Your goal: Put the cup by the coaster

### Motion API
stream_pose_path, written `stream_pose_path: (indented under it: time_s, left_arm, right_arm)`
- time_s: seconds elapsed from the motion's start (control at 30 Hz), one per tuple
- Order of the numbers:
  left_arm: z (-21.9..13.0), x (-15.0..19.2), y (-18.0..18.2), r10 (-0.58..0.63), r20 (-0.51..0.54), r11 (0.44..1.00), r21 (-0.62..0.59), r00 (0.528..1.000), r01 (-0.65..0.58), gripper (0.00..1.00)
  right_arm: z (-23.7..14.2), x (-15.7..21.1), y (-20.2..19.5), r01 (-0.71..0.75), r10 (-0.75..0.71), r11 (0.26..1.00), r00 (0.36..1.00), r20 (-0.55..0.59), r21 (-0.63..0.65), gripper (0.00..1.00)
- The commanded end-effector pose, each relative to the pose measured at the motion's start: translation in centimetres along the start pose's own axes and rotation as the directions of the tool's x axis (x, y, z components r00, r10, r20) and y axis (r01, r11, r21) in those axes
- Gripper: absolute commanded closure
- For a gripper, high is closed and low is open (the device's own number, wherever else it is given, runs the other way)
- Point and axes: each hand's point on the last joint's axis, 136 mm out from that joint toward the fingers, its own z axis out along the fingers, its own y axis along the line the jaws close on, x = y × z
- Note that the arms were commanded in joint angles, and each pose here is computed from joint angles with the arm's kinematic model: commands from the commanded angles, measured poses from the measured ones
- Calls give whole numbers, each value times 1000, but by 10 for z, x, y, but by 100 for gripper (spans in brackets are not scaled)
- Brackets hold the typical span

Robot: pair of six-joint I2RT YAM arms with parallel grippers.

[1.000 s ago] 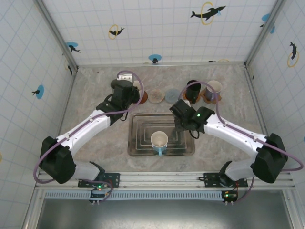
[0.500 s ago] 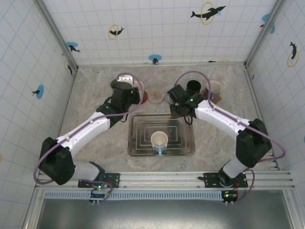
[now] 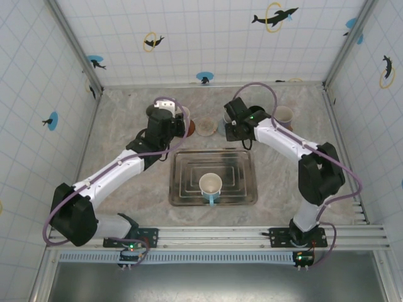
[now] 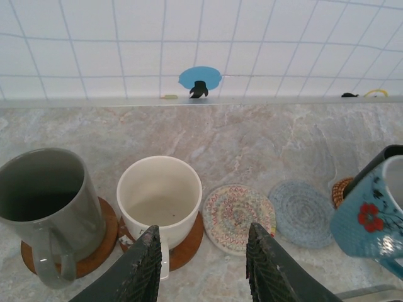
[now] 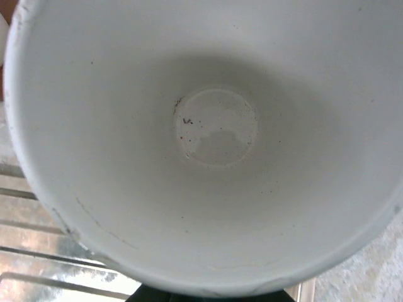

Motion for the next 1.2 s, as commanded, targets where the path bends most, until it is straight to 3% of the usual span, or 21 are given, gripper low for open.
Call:
stream_pose_path:
  time_s: [0.0,0.47,1.17]
  left_arm:
    - [0,-2,-2,14,14,1000,15,1000,-14,62]
    - [3,-1,0,12,13,1000,20,1000,-12,62]
    - [7,1,0,11,8,1000,21,1000,-11,62]
  right_arm:
    - [-6,-40,13,7,-3,999,995,99,-39,100]
    - [34,-58,7,0,1,1000,999,54,-18,100]
    - [55,-64,-4,0,-1,1000,999,40,24,100]
